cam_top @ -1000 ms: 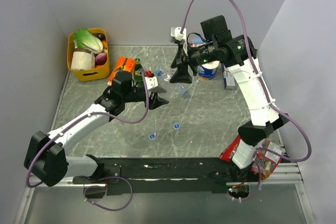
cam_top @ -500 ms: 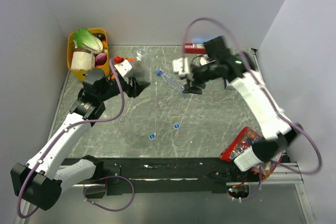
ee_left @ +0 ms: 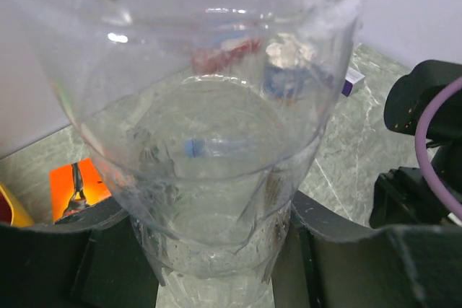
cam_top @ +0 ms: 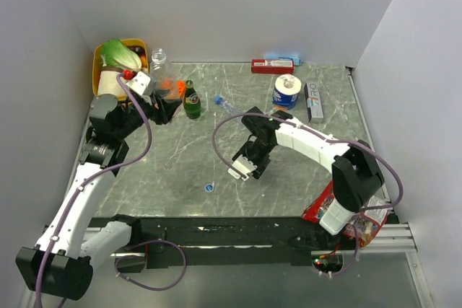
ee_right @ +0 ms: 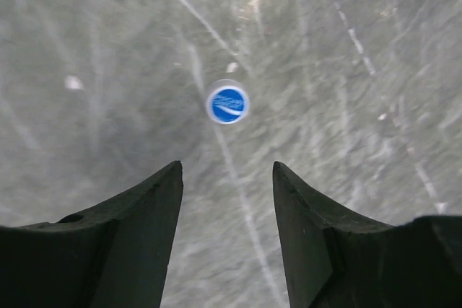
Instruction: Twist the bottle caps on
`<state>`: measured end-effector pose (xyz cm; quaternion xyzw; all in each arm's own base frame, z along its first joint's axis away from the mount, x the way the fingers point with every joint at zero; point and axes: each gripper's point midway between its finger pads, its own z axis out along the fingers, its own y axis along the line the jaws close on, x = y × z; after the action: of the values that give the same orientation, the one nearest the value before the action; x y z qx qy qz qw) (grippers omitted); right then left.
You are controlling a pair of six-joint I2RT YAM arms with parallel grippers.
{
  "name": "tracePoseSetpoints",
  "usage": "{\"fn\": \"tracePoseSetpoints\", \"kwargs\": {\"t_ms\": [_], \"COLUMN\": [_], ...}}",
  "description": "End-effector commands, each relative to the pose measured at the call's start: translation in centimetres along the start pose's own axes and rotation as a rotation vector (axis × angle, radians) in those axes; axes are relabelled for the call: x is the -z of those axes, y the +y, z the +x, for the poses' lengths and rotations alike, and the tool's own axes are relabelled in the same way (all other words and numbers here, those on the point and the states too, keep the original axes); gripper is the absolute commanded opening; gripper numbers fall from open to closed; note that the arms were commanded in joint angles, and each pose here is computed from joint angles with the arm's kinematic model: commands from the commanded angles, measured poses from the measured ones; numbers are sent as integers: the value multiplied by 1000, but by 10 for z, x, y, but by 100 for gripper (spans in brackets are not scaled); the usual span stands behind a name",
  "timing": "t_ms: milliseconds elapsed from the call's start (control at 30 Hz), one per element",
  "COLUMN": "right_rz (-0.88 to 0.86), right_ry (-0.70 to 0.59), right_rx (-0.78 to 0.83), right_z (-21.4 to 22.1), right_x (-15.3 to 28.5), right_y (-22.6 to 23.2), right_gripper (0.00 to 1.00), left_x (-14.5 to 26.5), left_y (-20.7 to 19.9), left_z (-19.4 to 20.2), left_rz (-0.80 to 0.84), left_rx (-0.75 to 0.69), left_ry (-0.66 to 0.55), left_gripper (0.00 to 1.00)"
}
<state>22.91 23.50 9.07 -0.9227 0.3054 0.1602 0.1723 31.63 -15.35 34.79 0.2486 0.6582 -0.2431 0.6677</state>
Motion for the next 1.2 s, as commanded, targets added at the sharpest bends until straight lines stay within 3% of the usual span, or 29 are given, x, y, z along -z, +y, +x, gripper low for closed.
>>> {"fn": "tracePoseSetpoints", "kwargs": {"t_ms": [0, 567, 867, 1167], "right_rz": [22, -132, -158, -166], "right_ry": [17, 10, 11, 15], "right_rx": [167, 151, 88, 57], "right_z": [6, 10, 10, 10], "right_x": [-20, -57, -63, -69], "right_y": [-25, -6, -1, 0], "right_gripper": [59, 61, 53, 52], "left_x": [6, 3, 4, 4], "left_y": [-1, 0, -1, -2], "left_z": [-8, -3, 2, 7], "left_rz": [3, 20, 28, 31], "left_rx": [20, 18, 25, 31], "left_ry": [-33, -15, -12, -6], "left_gripper": [4, 7, 7, 8]}}
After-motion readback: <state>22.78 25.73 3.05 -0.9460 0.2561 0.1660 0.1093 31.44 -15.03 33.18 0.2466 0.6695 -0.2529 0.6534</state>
